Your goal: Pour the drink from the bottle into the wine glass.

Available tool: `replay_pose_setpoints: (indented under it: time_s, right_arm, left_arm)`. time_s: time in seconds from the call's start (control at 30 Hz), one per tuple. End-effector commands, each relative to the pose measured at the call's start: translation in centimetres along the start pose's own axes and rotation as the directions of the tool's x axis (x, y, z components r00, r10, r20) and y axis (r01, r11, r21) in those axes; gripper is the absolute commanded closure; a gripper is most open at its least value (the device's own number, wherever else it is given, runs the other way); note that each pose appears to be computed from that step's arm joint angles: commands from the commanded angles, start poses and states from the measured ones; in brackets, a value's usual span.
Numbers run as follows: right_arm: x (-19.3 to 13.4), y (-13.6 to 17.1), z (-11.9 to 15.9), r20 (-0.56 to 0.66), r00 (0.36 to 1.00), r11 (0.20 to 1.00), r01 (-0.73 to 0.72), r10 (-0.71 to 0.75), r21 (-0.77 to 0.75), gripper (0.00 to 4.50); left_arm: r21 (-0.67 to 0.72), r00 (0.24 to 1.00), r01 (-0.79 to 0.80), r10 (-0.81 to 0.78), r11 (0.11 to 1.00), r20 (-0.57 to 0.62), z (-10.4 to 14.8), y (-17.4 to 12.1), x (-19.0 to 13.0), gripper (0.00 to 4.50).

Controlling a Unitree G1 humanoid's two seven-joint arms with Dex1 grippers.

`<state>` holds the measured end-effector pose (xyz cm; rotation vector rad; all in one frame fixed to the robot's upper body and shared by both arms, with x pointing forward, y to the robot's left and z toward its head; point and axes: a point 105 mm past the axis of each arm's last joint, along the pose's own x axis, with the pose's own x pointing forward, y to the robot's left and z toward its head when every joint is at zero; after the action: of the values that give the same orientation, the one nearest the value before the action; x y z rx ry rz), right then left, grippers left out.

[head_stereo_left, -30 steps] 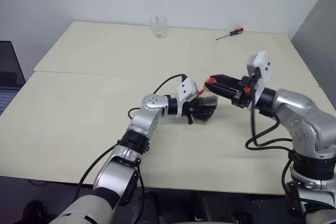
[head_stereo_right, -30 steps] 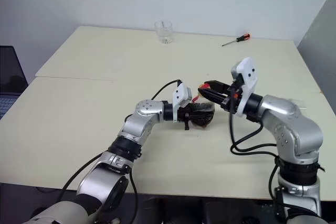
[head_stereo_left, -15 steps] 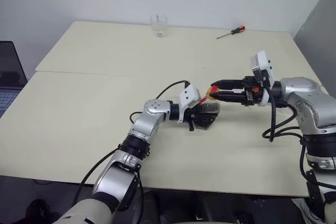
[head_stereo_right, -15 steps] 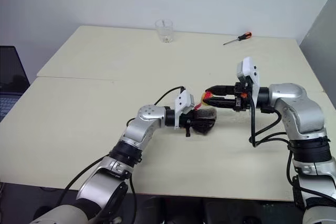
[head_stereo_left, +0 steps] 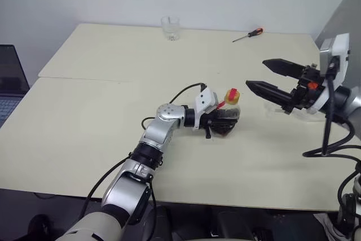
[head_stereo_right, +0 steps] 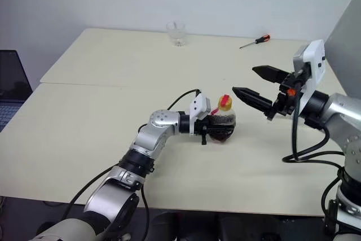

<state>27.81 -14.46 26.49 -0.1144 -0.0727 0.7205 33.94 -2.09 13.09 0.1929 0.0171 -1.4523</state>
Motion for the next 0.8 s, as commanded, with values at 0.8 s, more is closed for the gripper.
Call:
replay_pose_setpoints:
  time_s: [0.8]
  right_arm:
    - [2.4,4.5,-2.4,-0.088,0.886,0.873,0.463,-0.455,0.155,0.00]
  left_arm:
    - [0.065,0.998,0.017,-0.020,0.998,0.055,1.9,0.9,1.2,3.65]
